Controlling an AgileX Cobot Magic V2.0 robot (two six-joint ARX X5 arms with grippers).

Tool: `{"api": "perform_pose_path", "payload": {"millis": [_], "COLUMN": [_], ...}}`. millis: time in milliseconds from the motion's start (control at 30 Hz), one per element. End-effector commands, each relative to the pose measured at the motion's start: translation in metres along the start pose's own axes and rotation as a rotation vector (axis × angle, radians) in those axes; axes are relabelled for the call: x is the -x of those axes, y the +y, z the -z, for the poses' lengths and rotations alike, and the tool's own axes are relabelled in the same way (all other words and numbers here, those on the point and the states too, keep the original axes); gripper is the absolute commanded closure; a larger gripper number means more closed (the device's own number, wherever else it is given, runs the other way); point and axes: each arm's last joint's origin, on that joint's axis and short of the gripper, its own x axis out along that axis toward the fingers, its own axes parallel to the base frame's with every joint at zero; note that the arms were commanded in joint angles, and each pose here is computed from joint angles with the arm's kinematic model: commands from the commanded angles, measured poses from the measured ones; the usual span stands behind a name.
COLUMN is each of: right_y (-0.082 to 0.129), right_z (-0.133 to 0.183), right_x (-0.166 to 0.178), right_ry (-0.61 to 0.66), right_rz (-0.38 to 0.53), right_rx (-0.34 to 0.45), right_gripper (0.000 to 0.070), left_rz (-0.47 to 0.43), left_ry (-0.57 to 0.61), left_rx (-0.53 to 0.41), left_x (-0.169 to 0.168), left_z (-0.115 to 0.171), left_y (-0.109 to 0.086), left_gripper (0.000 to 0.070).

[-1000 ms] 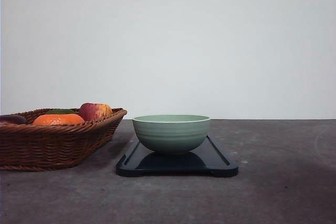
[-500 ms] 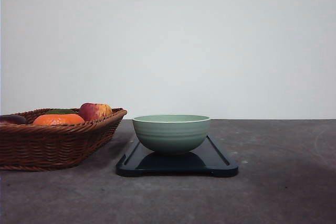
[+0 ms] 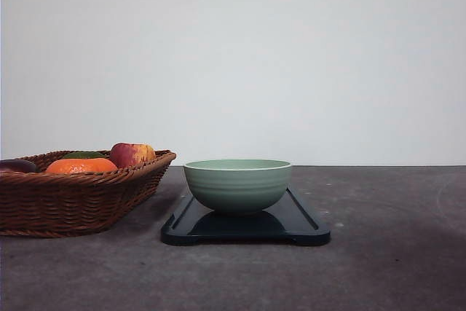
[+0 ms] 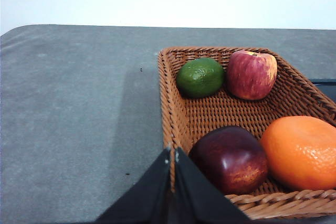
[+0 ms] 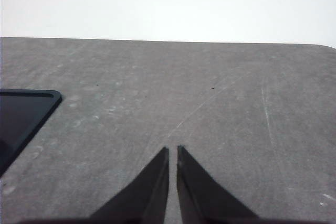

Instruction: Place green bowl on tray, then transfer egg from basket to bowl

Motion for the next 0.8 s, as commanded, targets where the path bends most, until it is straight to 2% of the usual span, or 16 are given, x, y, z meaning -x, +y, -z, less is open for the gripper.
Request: {"api": "perform_pose_path", "payload": {"millis": [0, 767], "right_y": [-0.0002, -0.0002], "right_z": [0.0004, 0.0004], "right_x": [-0.0004, -0.0004], "right_ry": [-0.006, -0.006], "right_rz": [0.002, 0.002], "right_rx": [-0.012, -0.012], "right_gripper": [0.0680, 0.0680], "left_rz": [-0.004, -0.004], "left_ry": [0.022, 0.022], "left_rx": [-0.001, -0.001], "left_x": [-0.0018, -0.0018], "left_z": [0.0067, 0.0067], "left_y": [0.0005, 0.0005], "left_gripper": [0.0700, 0.0700]}}
